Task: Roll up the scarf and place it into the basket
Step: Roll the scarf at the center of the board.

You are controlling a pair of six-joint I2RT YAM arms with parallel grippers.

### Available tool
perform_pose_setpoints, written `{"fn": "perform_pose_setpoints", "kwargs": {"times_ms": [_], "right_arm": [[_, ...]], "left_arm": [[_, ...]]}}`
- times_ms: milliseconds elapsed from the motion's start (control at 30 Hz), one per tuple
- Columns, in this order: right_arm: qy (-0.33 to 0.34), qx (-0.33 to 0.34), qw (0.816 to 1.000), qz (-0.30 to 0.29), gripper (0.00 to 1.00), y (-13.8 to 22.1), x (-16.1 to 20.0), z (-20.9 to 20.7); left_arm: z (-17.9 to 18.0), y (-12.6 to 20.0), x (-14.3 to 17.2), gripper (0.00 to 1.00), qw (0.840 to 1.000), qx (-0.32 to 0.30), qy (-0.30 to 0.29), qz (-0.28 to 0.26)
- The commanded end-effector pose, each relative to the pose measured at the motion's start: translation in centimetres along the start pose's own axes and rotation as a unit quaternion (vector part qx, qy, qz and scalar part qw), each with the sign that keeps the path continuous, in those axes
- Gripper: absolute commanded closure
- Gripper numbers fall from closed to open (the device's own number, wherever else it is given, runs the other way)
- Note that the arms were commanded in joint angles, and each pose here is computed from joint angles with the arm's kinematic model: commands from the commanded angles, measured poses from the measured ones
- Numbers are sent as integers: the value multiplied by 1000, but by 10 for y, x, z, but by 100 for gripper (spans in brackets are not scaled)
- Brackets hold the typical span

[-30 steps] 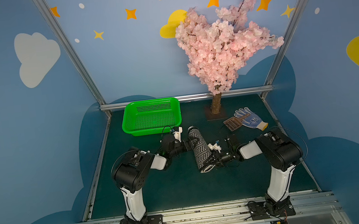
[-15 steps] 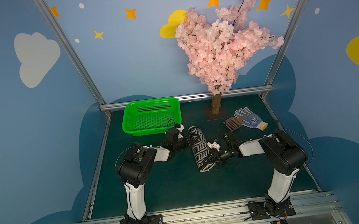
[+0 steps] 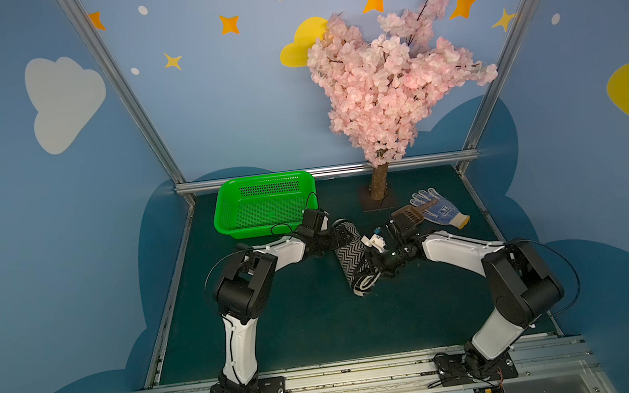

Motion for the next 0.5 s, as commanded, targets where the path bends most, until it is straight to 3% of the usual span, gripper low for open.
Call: {"fn": "perform_pose_setpoints", "kwargs": {"times_ms": [0, 467], "right_arm": [[11, 34, 999, 0, 19, 11, 4, 3], [30, 57, 998, -16, 16, 30, -13, 12]], "left_arm": [[73, -11, 80, 1, 985, -123, 37, 119], [89, -6, 111, 11, 984, -117, 56, 126]]}}
Point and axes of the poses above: each gripper's point midway between its finger pads, its own y axis back along the fingers, its own z axis along the line the jaws close on, x = y × z, the point moved 2 cm from there along y, back along the fingers, and after that the axes turned 3 degrees about -y, right-handed, at the moved point
